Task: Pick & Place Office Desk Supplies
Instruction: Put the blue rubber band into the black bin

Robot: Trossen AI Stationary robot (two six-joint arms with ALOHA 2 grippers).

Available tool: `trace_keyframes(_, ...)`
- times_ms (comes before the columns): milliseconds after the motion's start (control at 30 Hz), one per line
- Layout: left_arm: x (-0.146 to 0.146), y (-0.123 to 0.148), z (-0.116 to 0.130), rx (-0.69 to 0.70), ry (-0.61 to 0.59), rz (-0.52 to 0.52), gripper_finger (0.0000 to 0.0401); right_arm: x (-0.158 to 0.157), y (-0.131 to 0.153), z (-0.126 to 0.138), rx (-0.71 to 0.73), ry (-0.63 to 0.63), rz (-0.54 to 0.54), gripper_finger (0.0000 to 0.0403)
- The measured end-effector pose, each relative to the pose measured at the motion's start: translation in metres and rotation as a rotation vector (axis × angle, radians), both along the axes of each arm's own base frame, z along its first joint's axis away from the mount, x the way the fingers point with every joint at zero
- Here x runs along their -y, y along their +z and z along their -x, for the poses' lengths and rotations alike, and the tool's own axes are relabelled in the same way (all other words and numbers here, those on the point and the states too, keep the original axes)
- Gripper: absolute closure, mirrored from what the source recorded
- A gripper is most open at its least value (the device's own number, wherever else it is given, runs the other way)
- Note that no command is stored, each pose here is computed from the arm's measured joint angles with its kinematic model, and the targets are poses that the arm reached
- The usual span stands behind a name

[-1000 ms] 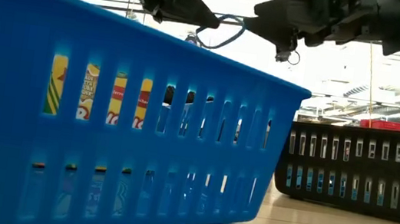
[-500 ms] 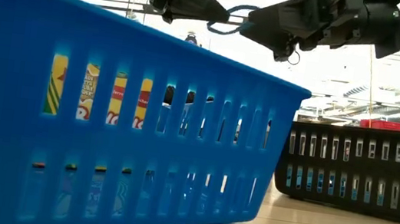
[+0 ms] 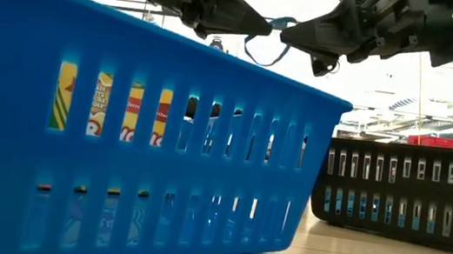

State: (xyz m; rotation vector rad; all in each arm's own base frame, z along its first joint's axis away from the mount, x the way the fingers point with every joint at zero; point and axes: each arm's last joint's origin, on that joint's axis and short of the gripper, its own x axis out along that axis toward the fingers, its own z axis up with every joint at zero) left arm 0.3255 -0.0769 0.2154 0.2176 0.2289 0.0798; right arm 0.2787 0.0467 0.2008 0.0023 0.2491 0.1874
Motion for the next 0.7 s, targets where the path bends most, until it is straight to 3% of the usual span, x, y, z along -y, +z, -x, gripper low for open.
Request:
trace_keyframes(300, 0.011, -0.001, 0.004, -0.032, -0.139, -0.025, 0.0339, -0.025, -0.013, 0.01, -0.161, 0.032, -0.066, 0.04)
trace_keyframes(700, 0.011, -0.005, 0.005, -0.085, -0.145, -0.023, 0.0307, -0.064, -0.002, 0.019, -0.523, 0.069, -0.115, 0.0402)
